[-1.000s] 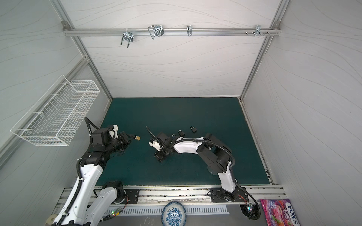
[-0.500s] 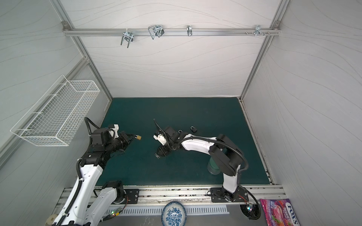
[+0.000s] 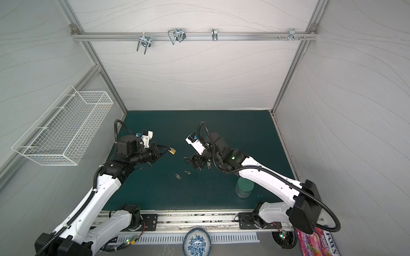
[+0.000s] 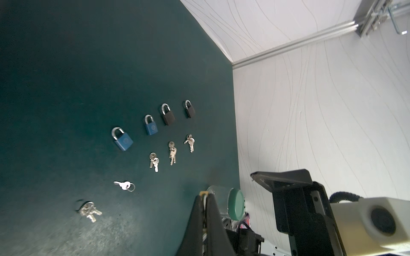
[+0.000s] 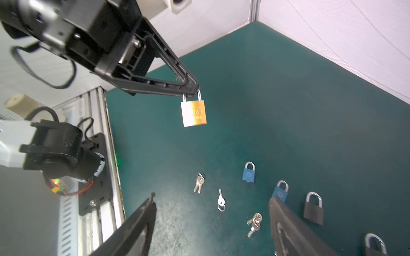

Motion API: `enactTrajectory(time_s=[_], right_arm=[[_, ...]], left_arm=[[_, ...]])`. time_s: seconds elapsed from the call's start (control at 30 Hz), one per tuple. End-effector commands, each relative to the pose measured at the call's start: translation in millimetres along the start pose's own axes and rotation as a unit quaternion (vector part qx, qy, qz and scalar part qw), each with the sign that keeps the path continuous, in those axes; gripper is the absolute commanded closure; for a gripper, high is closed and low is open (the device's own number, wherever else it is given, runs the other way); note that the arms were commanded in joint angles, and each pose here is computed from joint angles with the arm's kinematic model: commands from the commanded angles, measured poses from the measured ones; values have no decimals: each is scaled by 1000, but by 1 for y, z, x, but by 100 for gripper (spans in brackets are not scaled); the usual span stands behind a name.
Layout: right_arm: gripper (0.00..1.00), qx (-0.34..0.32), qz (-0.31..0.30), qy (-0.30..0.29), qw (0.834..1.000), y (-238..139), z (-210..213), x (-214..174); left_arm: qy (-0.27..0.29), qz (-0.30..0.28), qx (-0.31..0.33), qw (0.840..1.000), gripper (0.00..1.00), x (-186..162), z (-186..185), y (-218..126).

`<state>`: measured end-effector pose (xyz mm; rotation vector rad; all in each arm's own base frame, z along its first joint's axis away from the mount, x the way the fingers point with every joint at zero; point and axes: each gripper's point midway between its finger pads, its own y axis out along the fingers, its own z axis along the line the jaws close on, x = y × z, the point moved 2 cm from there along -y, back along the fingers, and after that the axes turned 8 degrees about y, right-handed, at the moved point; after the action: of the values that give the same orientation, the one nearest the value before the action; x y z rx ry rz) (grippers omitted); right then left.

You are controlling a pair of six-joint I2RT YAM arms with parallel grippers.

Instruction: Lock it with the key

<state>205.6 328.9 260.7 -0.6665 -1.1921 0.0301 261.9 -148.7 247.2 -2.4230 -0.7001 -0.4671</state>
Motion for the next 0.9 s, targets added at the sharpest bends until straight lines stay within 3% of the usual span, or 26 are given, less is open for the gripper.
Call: enactTrajectory(time_s=[0.0,0.57,0.87], right_arm=[[19,-19,25,-27,999,-7,-2,-6],[31,15,27,5,1000,20,8,0],[45,11,24,15,1000,27,5,2]], left_arm=[[30,-29,-20,999,100,14,-28,7],[58,11,-50,997,100,-5,-61,34],[59,17,-51,997,100,-15,-60,32]])
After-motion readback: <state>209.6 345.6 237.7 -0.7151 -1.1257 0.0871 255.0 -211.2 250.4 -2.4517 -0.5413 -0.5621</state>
